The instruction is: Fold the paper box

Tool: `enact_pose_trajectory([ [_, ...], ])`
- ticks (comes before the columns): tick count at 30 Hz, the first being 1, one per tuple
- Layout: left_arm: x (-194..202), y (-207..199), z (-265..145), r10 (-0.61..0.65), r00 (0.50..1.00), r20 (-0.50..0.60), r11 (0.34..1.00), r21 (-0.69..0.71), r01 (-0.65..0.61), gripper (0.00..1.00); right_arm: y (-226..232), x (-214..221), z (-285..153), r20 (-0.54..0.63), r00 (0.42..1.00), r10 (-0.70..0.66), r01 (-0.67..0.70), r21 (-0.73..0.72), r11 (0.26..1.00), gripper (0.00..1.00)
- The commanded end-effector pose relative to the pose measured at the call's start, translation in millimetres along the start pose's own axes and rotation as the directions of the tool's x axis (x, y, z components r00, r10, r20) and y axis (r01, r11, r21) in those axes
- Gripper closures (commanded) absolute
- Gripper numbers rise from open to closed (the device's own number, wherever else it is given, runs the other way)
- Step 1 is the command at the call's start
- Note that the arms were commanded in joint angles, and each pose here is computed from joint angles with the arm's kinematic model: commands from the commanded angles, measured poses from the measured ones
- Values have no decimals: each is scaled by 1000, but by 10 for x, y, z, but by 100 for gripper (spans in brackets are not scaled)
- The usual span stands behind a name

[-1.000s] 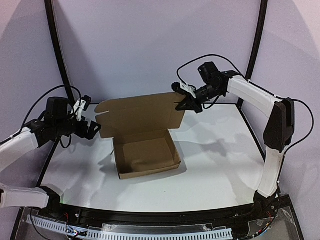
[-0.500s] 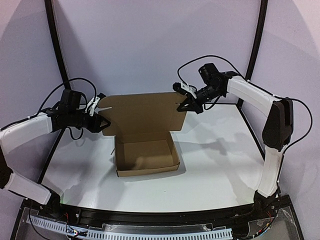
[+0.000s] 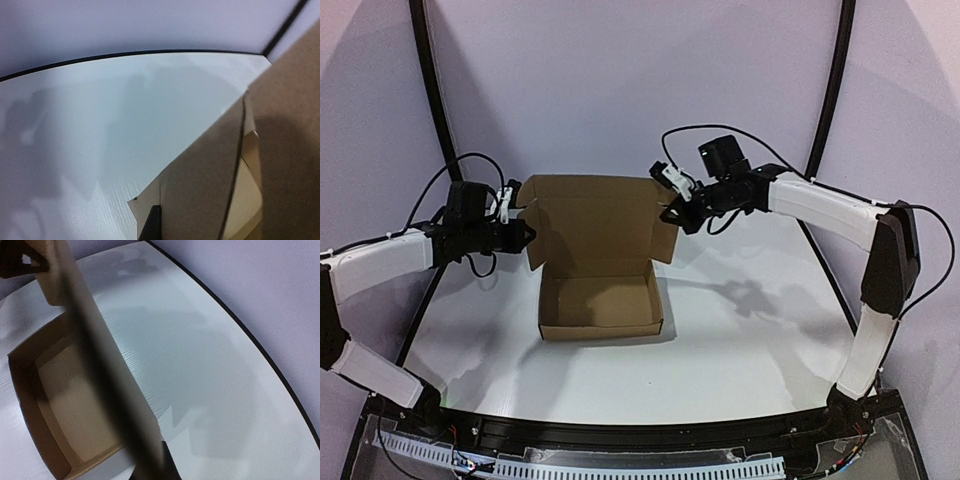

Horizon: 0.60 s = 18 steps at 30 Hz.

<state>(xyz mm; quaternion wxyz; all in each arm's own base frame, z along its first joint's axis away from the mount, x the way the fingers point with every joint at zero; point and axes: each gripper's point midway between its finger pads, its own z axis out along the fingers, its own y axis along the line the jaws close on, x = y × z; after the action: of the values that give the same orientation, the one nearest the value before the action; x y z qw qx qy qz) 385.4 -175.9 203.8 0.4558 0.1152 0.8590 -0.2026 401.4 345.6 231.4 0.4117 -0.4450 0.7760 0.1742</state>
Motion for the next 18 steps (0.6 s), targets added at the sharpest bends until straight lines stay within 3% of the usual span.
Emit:
enact_pose_trajectory([
  [1,-408,-265,-115,-55,976,211,995,-75,72,99,-182,-168,-43,96,967,237,-254,278,926,100],
  [5,-275,-476,48,-91,977,191,990,-87,109,99,-222,-100,-56,220,902,372,-431,398,810,100],
  [10,-173,-590,166,-137,972,193,984,-84,155,99,-268,-71,-112,441,732,519,-673,348,653,100],
  [13,-180,-574,186,-168,960,223,973,-116,198,99,-201,-137,-153,494,707,506,-693,343,634,100],
  [18,-297,-566,168,-347,877,332,922,-48,383,99,-114,-116,-131,508,675,535,-722,305,621,100],
])
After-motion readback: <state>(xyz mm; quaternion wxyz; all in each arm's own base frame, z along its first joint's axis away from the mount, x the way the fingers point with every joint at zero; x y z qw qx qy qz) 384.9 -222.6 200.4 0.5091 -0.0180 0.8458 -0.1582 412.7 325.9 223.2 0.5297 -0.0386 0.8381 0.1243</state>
